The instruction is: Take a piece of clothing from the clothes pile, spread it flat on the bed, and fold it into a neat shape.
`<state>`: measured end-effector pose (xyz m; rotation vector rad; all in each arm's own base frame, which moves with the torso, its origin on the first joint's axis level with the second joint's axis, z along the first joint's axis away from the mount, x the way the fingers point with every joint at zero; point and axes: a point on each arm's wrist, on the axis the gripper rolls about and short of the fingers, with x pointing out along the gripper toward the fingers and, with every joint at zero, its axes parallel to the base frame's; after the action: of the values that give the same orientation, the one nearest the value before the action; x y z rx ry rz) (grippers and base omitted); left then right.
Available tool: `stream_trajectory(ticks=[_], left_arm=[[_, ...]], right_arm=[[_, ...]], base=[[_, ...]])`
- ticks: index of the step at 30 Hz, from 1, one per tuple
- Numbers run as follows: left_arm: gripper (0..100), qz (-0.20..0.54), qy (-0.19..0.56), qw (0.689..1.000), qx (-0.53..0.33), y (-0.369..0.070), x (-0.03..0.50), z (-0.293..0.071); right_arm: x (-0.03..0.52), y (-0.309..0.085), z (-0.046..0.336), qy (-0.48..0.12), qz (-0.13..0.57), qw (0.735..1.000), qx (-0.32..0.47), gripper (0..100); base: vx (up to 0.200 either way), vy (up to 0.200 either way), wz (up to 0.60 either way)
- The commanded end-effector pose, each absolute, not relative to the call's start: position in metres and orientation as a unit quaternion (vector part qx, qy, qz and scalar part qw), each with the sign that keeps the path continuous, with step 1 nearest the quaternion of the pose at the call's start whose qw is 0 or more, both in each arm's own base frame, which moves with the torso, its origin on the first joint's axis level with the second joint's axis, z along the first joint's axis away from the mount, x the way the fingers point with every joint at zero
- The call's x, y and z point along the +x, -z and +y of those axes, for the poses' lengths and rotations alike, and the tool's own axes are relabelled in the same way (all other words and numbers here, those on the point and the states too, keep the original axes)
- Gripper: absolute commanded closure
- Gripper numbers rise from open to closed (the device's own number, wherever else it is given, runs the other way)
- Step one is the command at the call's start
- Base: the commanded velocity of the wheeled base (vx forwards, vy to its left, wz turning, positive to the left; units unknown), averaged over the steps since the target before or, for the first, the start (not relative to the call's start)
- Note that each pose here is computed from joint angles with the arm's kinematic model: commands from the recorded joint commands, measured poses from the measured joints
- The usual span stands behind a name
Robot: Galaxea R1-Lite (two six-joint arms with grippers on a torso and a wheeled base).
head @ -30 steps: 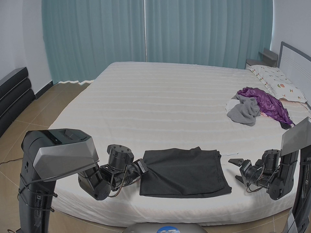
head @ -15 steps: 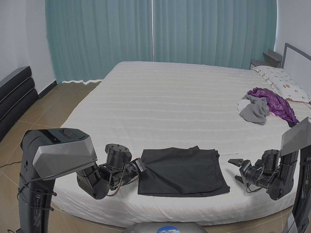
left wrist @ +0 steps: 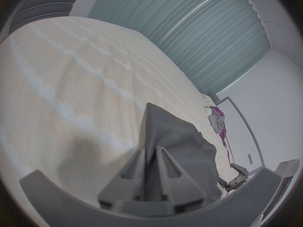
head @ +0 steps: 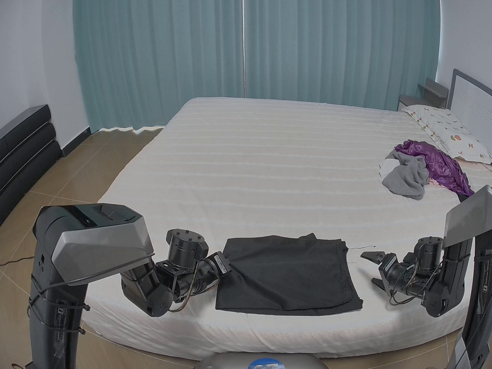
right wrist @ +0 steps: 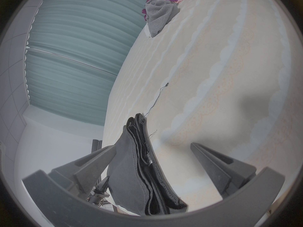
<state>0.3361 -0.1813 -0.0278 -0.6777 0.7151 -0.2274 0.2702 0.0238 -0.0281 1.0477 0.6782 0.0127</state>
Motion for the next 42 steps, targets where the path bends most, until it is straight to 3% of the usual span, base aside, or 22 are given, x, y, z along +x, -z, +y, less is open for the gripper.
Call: stream_trajectory(ticks=[1,10,20,29,31,37,42], left_arm=[[0,0.345,0.107,0.874,-0.326,0.029,0.336,-0.181],[0,0.345,0.100,0.871,-0.334,0.026,0.334,-0.177],[0,0.316,0.086,0.868,-0.374,-0.007,0.332,-0.155],[0,0.201,0.079,0.876,-0.431,-0.097,0.315,-0.106],[0,0.157,0.075,0.880,-0.443,-0.129,0.293,-0.083],[0,0.071,0.081,0.889,-0.445,-0.175,0.229,-0.056],[0,-0.018,0.078,0.917,-0.390,-0.201,0.172,-0.040]], right_arm=[[0.271,0.027,0.024,-0.010,0.312,0.813,0.491,0],[0.270,0.027,0.024,-0.009,0.312,0.813,0.491,0],[0.269,0.019,0.023,-0.013,0.302,0.816,0.493,0],[0.239,-0.057,0.018,-0.058,0.196,0.855,0.476,0],[0.220,-0.083,0.015,-0.072,0.146,0.877,0.453,0],[0.170,-0.135,0.013,-0.131,0.027,0.913,0.385,0],[0.130,-0.159,0.013,-0.145,-0.027,0.921,0.360,0]], base=[[0.000,0.000,0.00],[0.000,0.000,0.00],[0.000,0.000,0.00],[0.000,0.000,0.00],[0.000,0.000,0.00],[0.000,0.000,0.00],[0.000,0.000,0.00]])
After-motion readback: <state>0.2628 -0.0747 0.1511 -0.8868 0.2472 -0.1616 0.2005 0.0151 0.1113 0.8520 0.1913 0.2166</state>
